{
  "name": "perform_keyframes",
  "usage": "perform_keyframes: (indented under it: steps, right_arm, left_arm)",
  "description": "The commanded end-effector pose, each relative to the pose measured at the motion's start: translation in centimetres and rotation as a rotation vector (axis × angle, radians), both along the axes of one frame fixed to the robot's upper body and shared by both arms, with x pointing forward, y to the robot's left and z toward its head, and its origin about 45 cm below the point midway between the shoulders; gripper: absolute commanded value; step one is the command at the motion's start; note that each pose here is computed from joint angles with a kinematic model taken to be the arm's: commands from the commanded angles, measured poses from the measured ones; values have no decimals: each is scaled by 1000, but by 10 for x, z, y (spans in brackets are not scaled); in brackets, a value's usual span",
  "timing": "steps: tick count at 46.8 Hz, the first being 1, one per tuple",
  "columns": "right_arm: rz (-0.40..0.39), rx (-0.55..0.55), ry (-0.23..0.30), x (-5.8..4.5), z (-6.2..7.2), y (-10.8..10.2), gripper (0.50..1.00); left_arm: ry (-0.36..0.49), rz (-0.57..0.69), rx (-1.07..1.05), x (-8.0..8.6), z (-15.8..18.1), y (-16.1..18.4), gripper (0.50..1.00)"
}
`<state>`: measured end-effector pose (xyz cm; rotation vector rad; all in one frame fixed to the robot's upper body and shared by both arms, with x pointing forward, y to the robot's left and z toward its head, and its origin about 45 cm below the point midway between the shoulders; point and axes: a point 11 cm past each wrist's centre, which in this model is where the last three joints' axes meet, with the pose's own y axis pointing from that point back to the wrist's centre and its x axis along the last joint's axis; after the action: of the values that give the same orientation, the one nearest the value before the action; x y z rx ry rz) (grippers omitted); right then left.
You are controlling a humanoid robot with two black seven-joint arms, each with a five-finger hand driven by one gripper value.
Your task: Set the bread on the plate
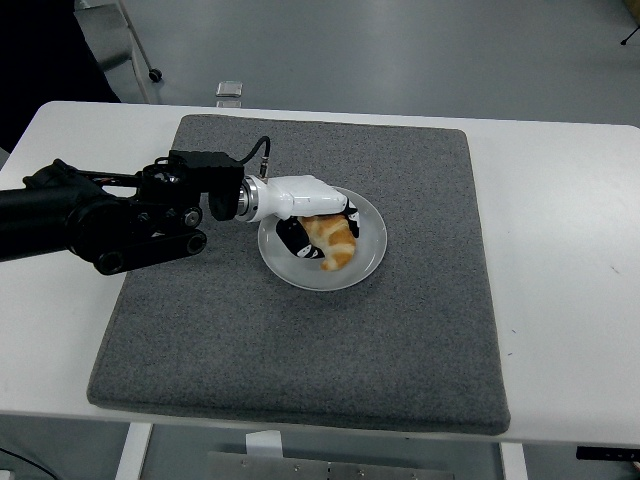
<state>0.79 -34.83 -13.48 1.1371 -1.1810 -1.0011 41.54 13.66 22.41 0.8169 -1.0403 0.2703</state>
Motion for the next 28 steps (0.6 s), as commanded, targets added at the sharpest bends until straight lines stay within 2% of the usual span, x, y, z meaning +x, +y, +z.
perform_keyframes:
  steps: [1,14,23,28]
  right_arm:
    - [0,0,1,-1,0,0,932]
    - [0,0,0,0,0,0,930]
    - [0,0,1,-1,0,0,930]
    - [0,0,0,0,0,0,932]
  left_arm:
    - [3,2,-3,0,0,0,990]
    - [21,28,-62,2,9,-3,994]
    - [75,80,-249,8,38,-14,994]
    - [87,133,-383,18,64,-14,994]
